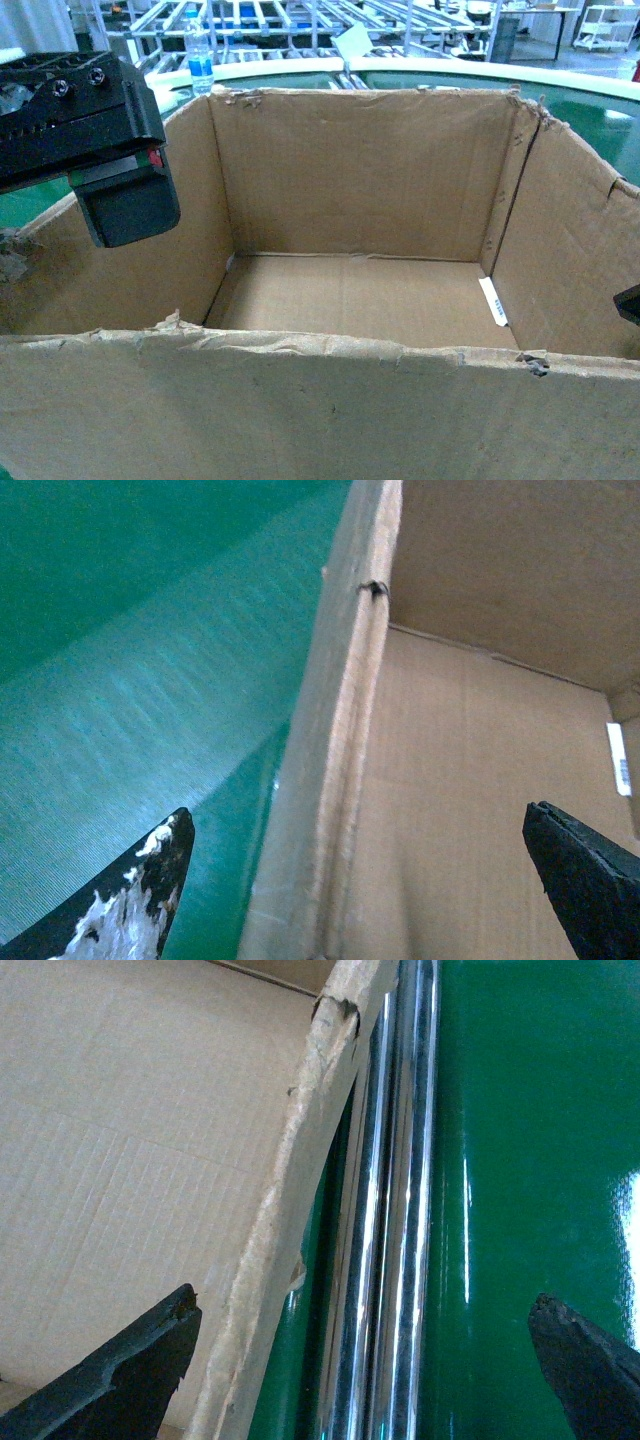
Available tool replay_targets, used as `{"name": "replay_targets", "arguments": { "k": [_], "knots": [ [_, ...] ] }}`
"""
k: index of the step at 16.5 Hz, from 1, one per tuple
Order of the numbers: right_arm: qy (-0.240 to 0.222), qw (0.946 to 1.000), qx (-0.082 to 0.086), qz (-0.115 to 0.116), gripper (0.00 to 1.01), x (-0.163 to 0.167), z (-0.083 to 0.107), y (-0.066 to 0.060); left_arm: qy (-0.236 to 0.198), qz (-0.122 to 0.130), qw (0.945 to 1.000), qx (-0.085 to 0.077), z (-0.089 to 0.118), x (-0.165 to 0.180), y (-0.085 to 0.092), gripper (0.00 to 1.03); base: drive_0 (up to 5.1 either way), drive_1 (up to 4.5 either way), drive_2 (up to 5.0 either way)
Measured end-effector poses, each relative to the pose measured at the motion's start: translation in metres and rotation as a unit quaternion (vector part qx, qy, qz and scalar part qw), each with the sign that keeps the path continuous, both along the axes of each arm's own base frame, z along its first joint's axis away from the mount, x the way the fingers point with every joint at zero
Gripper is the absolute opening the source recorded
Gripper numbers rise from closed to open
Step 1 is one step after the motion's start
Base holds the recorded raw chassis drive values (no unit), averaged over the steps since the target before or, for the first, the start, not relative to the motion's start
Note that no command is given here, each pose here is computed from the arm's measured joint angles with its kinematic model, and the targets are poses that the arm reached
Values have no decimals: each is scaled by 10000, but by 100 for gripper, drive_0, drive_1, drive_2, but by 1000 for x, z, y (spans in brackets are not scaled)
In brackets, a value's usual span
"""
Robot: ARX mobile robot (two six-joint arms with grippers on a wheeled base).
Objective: Sort boxes to right shelf from conveyor
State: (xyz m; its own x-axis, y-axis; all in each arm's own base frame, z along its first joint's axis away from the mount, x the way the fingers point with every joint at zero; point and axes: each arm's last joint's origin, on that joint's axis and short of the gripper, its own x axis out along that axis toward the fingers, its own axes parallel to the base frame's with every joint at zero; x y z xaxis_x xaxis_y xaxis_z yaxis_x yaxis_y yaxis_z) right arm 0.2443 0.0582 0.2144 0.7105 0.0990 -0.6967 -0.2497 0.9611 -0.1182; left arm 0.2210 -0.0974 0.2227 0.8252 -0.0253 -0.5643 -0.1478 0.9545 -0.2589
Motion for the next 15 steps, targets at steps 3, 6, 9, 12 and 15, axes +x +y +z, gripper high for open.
{"name": "replay_targets", "arguments": {
  "k": [3, 6, 9, 12, 15],
  "knots": [
    [-38, 10000, -54, 60, 98, 1, 1, 0, 625, -29, 9963, -584, 2, 5, 2, 98, 0, 0, 0],
    [-78, 9998, -101, 143, 98, 2, 3, 1, 1051, 140, 9922, -648, -7, 9, 9, 98, 0, 0, 0],
    [-186, 9996, -86, 199, 98, 3, 4, 1, 982, 83, 9938, -510, -1, 11, 8, 98, 0, 0, 0],
    [-328, 9986, -176, 385, 98, 4, 5, 3, 915, -61, 9956, -200, 0, 11, 7, 98, 0, 0, 0],
    [-329, 9985, -180, 389, 77, 4, 5, 3, 909, -101, 9957, -147, 0, 11, 7, 70, 0, 0, 0]
  ]
}}
